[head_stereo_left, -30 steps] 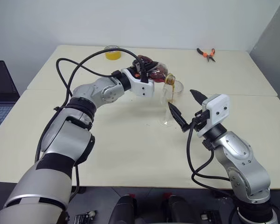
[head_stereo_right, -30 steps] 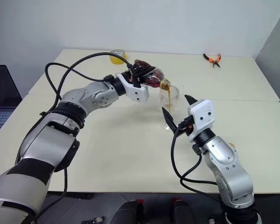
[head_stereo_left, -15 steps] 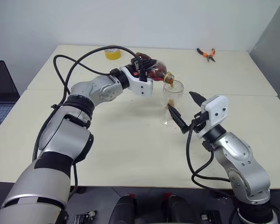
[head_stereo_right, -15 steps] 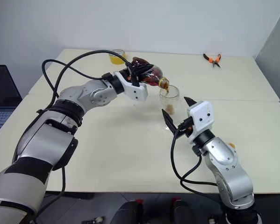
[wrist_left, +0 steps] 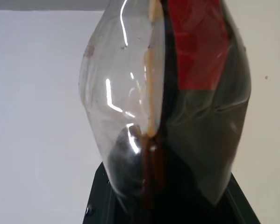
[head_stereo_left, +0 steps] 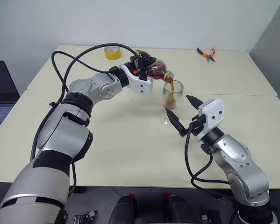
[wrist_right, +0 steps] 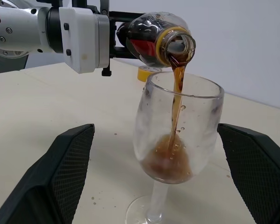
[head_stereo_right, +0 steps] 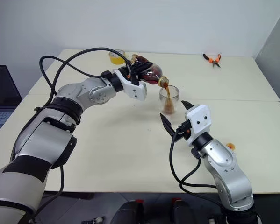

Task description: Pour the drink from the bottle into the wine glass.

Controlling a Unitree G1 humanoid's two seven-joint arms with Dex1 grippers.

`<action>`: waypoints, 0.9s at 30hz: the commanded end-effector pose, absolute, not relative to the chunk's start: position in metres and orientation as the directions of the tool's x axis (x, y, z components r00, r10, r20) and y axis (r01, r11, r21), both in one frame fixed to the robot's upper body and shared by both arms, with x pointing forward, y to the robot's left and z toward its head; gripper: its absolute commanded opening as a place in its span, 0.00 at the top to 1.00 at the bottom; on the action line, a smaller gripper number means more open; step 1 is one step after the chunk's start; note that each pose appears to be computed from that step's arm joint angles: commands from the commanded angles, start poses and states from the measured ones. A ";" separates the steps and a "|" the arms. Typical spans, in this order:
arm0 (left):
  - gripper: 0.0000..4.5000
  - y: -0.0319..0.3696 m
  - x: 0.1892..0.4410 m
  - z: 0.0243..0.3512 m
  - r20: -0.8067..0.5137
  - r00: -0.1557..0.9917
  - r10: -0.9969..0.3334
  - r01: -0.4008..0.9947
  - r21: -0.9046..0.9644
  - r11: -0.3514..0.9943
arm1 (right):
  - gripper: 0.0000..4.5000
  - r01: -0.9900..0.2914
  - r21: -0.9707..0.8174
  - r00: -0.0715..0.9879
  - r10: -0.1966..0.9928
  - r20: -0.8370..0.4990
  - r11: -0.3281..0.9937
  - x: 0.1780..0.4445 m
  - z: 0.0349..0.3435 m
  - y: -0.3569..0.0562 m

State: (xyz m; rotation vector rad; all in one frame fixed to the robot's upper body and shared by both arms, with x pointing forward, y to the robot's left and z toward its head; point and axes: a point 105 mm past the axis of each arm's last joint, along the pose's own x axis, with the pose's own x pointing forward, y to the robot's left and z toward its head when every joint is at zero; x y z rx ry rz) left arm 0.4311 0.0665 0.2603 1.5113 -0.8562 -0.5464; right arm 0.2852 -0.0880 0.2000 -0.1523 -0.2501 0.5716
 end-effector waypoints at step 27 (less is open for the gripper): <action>0.84 0.068 0.431 0.292 0.210 0.604 -0.769 -0.282 0.959 0.041 | 0.00 -0.525 -0.222 0.791 0.568 0.228 0.821 0.278 0.210 -0.084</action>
